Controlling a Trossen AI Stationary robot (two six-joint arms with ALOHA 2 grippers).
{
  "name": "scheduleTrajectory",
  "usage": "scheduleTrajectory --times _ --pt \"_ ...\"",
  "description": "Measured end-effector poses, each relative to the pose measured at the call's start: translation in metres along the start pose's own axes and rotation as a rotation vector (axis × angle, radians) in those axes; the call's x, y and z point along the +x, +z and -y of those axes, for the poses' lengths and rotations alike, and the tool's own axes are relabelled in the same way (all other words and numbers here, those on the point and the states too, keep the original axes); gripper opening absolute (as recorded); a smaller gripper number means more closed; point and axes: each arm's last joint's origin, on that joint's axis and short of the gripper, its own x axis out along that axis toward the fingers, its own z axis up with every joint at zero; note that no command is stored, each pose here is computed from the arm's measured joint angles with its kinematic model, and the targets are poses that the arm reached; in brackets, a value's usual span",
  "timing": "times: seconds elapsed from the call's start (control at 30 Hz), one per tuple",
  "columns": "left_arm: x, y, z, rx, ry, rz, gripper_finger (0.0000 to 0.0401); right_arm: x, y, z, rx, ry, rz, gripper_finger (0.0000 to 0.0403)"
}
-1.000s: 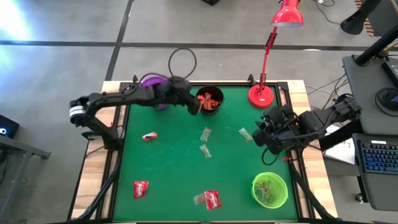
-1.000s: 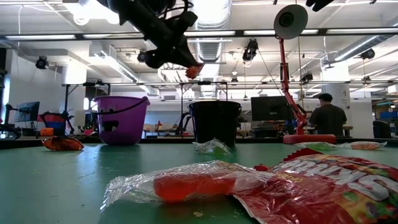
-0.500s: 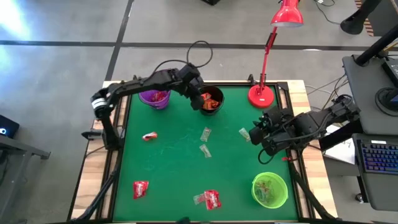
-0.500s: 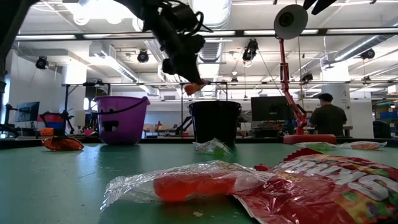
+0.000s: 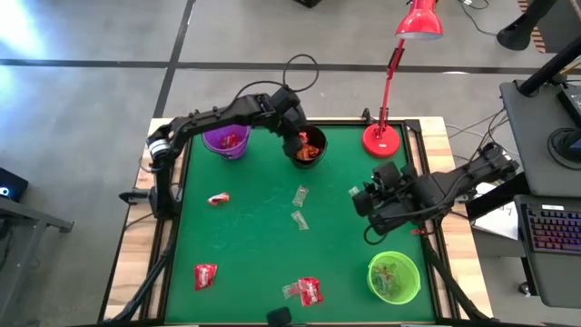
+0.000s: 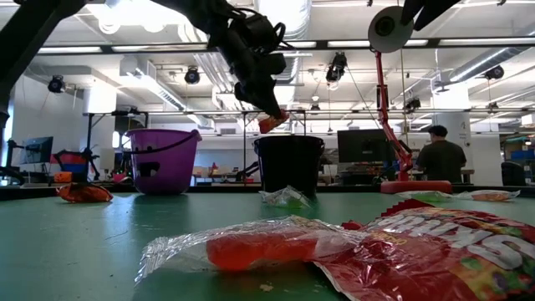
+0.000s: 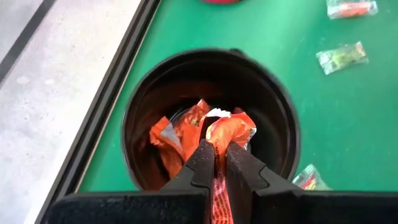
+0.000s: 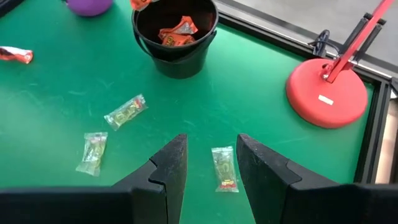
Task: Sort candy
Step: Put the orange candy into the black bucket, then put the red candy into the purple bucket
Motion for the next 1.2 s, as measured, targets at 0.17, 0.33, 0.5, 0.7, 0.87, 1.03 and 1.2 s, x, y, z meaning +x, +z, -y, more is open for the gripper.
scheduleTrajectory --times 0.17,0.33,0.5,0.7,0.87,1.03,1.2 --pt "0.001 -0.005 -0.003 0.0 -0.033 -0.032 0.0034 0.005 0.002 -0.002 0.035 -0.022 -0.003 0.0132" --pt "0.0 -0.005 -0.003 0.038 -0.039 -0.03 0.0087 0.011 0.003 -0.004 0.041 -0.044 -0.008 0.0132" --pt "0.0 -0.006 -0.003 0.043 -0.041 -0.038 0.0124 0.013 0.005 -0.005 0.052 -0.053 -0.008 0.0132" --pt "-0.02 -0.012 0.003 0.094 -0.128 -0.091 0.0136 0.018 0.01 -0.003 0.025 -0.074 -0.01 0.0132" --pt "-0.049 -0.018 0.011 0.106 -0.198 -0.128 0.0134 0.028 0.017 0.0 0.018 -0.096 -0.102 0.0132" --pt "-0.08 -0.025 0.02 0.126 -0.219 -0.139 0.0134 0.041 0.026 0.0 0.027 -0.08 -0.16 0.0132" --pt "-0.108 -0.032 0.032 0.163 -0.293 -0.135 0.0135 0.061 0.027 -0.003 0.024 -0.047 -0.191 0.0132"
